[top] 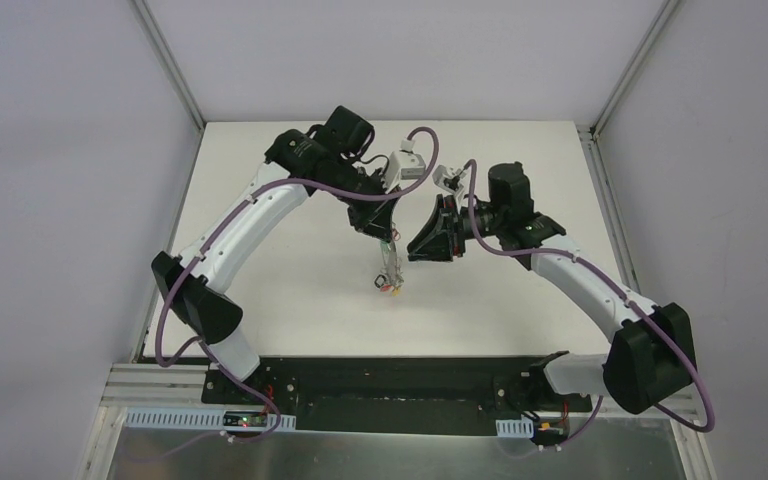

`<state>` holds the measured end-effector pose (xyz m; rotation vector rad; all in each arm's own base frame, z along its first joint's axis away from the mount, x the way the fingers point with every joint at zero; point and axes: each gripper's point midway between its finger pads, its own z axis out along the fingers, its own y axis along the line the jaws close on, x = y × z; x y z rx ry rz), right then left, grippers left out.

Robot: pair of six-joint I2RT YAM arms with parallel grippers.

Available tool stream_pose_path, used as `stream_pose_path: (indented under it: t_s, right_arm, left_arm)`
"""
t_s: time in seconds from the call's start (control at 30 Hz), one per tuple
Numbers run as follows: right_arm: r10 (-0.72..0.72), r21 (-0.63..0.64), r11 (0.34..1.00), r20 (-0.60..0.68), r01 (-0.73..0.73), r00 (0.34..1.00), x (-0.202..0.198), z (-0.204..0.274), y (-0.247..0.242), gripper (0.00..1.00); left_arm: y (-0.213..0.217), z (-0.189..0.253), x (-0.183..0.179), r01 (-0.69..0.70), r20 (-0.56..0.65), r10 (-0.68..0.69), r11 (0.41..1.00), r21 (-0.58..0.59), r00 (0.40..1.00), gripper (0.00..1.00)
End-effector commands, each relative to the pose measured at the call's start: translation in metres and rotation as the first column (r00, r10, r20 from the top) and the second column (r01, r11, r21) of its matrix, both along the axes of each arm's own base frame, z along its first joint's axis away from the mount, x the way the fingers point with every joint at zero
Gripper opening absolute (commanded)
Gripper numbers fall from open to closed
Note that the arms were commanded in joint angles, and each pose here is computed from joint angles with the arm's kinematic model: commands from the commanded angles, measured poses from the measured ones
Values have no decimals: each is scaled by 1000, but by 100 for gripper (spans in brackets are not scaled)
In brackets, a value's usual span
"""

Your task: Put the keys on the keyring

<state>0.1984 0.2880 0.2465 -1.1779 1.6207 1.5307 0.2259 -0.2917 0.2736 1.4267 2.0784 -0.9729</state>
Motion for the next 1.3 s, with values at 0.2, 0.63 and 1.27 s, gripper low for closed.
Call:
stream_pose_path:
  t_s: [0.2,0.63,1.27]
  right_arm:
    - [-61,69,996,54,57,997,10,38,-1,44]
    - [-29,140,989,-85,41,996,13,38,7,40]
    - [53,135,990,-108,-38,993,-4,29,15,20]
  left_arm:
    - [-10,12,-32,22,-193,-24,1000,-8,981,0]
    - [-19,12,-36,18,-239,-28,999,-46,971,0]
    - [-20,8,-29,-3,-228,-5,999,-32,974,0]
